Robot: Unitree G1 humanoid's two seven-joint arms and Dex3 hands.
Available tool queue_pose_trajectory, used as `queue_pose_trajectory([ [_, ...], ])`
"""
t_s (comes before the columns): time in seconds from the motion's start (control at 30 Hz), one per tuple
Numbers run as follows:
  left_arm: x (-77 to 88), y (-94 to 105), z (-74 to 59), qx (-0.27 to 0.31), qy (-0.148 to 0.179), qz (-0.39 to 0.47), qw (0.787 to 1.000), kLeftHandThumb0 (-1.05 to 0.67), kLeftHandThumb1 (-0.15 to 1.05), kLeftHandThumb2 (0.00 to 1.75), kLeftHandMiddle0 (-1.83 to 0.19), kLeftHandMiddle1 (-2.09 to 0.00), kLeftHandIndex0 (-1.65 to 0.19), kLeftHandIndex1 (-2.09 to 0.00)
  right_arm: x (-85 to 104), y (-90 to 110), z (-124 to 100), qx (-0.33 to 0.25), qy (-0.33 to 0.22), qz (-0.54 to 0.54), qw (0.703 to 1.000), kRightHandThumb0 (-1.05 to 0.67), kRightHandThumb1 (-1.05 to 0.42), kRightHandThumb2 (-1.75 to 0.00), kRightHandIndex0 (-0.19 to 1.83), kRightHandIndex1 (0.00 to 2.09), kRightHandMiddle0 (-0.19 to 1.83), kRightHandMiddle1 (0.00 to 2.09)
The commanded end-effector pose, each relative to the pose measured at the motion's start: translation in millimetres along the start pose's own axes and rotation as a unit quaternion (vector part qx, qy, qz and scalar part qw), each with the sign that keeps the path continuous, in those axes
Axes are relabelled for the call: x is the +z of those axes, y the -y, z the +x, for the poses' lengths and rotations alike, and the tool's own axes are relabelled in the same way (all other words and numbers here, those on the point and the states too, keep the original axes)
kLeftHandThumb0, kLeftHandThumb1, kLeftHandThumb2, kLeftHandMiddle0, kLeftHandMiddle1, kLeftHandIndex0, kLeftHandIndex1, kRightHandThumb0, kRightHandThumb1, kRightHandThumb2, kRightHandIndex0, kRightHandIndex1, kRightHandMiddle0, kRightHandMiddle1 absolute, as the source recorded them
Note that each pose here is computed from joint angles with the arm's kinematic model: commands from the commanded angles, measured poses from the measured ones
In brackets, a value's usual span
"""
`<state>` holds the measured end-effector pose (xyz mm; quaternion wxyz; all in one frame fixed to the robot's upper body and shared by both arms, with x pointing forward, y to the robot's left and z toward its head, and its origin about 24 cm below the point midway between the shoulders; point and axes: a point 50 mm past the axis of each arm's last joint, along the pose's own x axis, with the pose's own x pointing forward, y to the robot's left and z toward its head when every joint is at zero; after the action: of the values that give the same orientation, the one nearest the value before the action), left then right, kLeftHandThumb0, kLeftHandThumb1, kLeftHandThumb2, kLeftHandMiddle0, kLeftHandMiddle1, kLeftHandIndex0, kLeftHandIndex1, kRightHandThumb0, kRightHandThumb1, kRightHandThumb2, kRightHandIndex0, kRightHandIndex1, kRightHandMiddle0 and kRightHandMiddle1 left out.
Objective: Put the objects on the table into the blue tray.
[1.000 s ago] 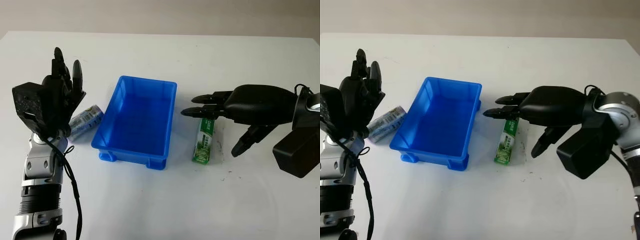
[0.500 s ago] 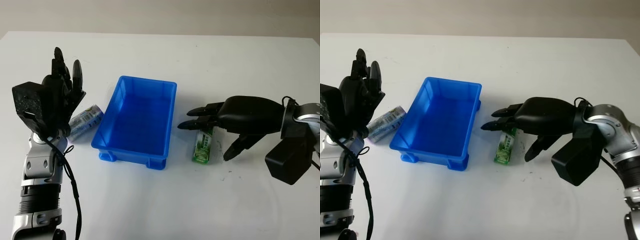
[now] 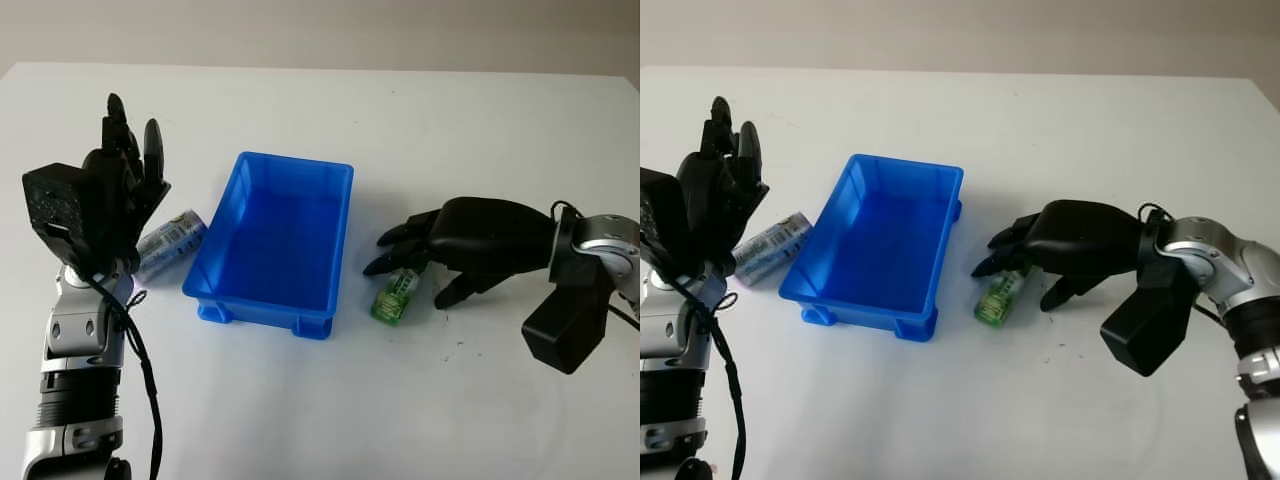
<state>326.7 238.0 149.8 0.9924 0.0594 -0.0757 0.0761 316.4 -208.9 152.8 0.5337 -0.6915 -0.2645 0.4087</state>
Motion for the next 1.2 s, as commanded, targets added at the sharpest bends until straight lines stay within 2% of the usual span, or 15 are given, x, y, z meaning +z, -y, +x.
queue_pose_trajectory([
  [0.0,4.8,-2.1,-0.7,0.0,0.01,0.006,1.0,-0.76,1.05,0.66,0.19,0.0,0.19,0.0,1.5,-8.3,0.5,0.007,0.005,-0.009,1.0,-0.34,-0.97,-0.06,0.28,1.28,0.28,1.21],
  [0.07,4.8,-2.6,-1.1,0.0,0.011,0.005,1.0,-0.75,1.05,0.67,0.19,0.0,0.19,0.0,1.8,-9.9,1.2,-0.01,0.006,-0.024,1.0,-0.34,-1.0,-0.06,0.28,1.43,0.27,1.38],
  [0.2,4.4,-3.4,-1.6,0.001,0.009,0.004,1.0,-0.75,1.05,0.67,0.19,0.0,0.19,0.0,-0.8,-12.8,3.1,-0.029,0.003,-0.047,0.998,-0.37,-0.99,-0.05,0.32,1.6,0.26,1.56],
  [0.33,4.8,-3.6,-1.8,0.002,0.01,0.004,1.0,-0.76,1.05,0.67,0.19,0.0,0.19,0.0,-3.2,-13.8,4.7,-0.026,-0.001,-0.054,0.998,-0.47,-0.98,-0.05,0.46,1.96,0.32,1.73],
  [0.43,5.0,-4.1,-1.5,0.002,0.008,0.006,1.0,-0.77,1.05,0.66,0.19,0.0,0.19,0.0,-3.1,-13.9,6.1,-0.031,-0.002,-0.055,0.998,-0.51,-0.99,-0.06,0.59,2.07,0.42,1.81],
  [0.63,4.7,-4.2,-0.8,0.01,0.007,0.007,1.0,-0.76,1.05,0.66,0.19,0.0,0.19,0.0,-3.3,-11.9,7.0,-0.028,-0.012,-0.075,0.997,-0.56,-1.05,-0.18,0.89,2.09,0.56,2.04],
  [0.77,5.4,-3.6,-0.5,0.004,0.009,0.011,1.0,-0.75,1.05,0.67,0.19,0.0,0.19,0.0,-4.4,-8.4,7.8,-0.041,-0.022,-0.081,0.996,-0.55,-1.05,-0.19,1.14,2.09,0.77,2.09],
  [0.97,4.7,-3.0,0.1,0.002,0.01,0.004,1.0,-0.76,1.05,0.66,0.19,0.0,0.19,0.0,-9.9,3.4,11.1,-0.059,-0.039,-0.084,0.994,-0.53,-1.05,-0.13,1.24,2.09,0.99,2.09],
  [1.17,5.1,-4.5,0.4,0.001,0.01,0.009,1.0,-0.77,1.05,0.67,0.19,0.0,0.19,0.0,-22.7,28.9,14.4,-0.122,-0.073,-0.081,0.986,-0.48,-1.05,-0.08,1.17,2.09,1.03,2.09],
])
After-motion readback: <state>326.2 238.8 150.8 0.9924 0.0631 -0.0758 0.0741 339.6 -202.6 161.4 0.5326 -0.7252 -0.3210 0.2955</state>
